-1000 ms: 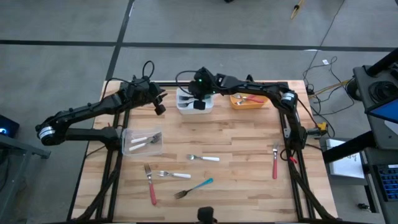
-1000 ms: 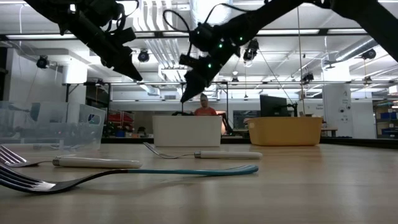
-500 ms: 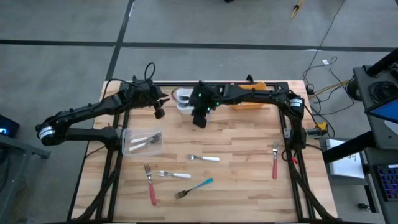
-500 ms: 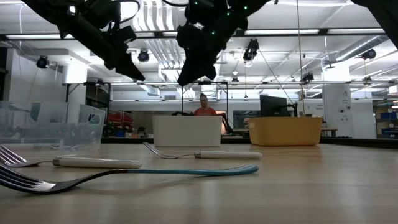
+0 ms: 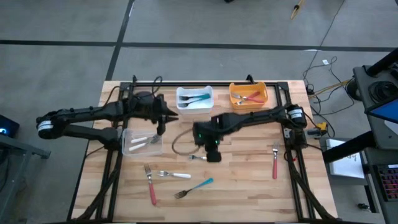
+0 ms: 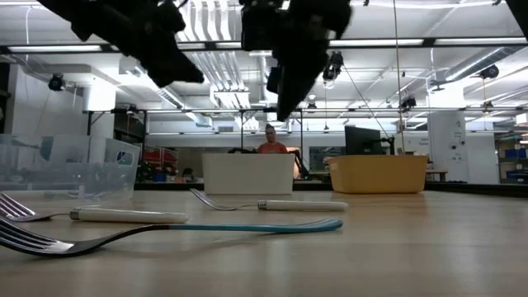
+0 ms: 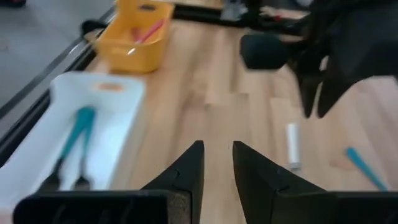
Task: Sort silverware by color (type)
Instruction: Put the top white fork into the transparent bin
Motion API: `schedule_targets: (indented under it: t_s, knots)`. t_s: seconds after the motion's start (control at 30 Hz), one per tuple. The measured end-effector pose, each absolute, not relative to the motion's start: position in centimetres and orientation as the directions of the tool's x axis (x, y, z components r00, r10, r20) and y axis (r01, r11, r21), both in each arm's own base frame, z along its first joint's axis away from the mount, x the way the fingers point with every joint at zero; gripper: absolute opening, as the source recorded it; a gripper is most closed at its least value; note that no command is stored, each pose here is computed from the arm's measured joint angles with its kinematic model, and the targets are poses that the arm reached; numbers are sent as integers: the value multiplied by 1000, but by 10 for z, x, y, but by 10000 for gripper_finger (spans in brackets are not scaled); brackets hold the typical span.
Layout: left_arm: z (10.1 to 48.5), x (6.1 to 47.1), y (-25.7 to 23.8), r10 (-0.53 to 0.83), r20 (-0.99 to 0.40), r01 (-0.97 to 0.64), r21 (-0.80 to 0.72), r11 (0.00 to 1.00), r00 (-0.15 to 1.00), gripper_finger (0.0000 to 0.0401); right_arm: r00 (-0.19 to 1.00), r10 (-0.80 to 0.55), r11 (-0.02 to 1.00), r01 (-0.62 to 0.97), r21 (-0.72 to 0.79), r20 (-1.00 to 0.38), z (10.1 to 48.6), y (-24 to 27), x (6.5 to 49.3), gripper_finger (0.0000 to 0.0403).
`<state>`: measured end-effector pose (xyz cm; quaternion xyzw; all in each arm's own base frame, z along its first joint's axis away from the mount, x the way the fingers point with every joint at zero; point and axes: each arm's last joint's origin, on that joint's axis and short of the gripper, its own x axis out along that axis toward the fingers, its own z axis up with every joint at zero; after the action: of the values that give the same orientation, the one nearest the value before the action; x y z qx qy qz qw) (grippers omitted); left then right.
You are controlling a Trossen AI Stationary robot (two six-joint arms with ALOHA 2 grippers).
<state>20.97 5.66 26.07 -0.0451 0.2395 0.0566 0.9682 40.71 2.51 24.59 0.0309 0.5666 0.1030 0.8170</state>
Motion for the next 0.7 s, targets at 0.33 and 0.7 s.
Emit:
schedule_targets:
  t_s: [0.33, 0.7]
  knots:
    - [270, 222, 2, 62, -374, -75, -20, 997, 925, 66, 383, 164, 973, -216, 85, -909, 200, 63, 402, 34]
    - [278, 225, -22, 36, -283, -73, -123, 990, 958, 66, 446, 198, 962, -259, 86, -873, 173, 63, 399, 29]
